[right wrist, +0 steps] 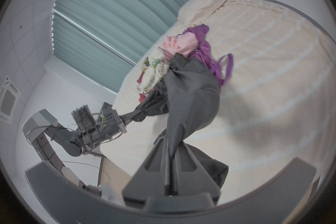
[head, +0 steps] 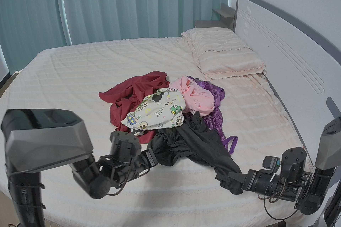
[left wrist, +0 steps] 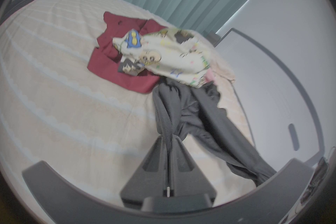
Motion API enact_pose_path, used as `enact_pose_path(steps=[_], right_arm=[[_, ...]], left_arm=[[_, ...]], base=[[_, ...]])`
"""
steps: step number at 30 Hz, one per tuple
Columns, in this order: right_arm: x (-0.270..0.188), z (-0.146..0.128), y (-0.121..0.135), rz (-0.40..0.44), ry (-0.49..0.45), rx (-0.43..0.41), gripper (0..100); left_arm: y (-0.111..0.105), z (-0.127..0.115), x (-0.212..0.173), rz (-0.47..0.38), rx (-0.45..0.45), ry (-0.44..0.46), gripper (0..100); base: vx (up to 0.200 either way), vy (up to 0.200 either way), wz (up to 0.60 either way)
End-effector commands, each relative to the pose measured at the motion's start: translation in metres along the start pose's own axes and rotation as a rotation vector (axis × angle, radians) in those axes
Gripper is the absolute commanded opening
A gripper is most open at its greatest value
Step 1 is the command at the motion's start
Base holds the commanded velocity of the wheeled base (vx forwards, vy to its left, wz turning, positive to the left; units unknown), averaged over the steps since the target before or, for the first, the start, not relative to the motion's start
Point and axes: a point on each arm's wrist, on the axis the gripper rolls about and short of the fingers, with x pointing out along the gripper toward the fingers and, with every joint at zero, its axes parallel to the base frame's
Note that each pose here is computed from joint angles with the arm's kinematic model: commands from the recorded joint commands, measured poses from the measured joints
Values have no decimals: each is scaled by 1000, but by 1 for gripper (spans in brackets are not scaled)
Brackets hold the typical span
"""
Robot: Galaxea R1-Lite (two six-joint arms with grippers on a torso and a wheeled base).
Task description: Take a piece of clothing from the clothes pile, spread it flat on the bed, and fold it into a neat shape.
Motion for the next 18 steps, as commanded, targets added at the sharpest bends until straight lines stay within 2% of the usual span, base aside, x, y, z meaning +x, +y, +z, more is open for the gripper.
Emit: enact_pose_path(steps=[1,3,4,5,7,9,12,15,18], right_arm=[[-29,33,57,289,-220,-58,0],[-49,50,75,387,-328,-79,0],[-50,51,76,393,-335,-81,0],[-67,64,88,472,-410,-98,0],[-77,72,95,516,-450,-114,0],[-78,75,93,513,-464,-121,0],[-77,76,91,501,-469,-118,0],[-65,70,82,451,-422,-100,0],[-55,66,75,407,-390,-92,0]], left_arm=[[-14,27,-114,-228,-36,-159,0],[-14,31,-134,-263,-43,-213,0],[-13,31,-136,-265,-44,-215,0],[-11,32,-153,-290,-49,-256,0],[-10,33,-166,-321,-51,-293,0],[-12,37,-174,-352,-56,-333,0],[-14,42,-177,-353,-68,-377,0],[-13,43,-175,-308,-87,-415,0],[-10,39,-166,-274,-91,-393,0]], base=[[0,0,0],[0,0,0],[0,0,0],[0,0,0],[0,0,0],[0,0,0],[0,0,0],[0,0,0],[0,0,0]])
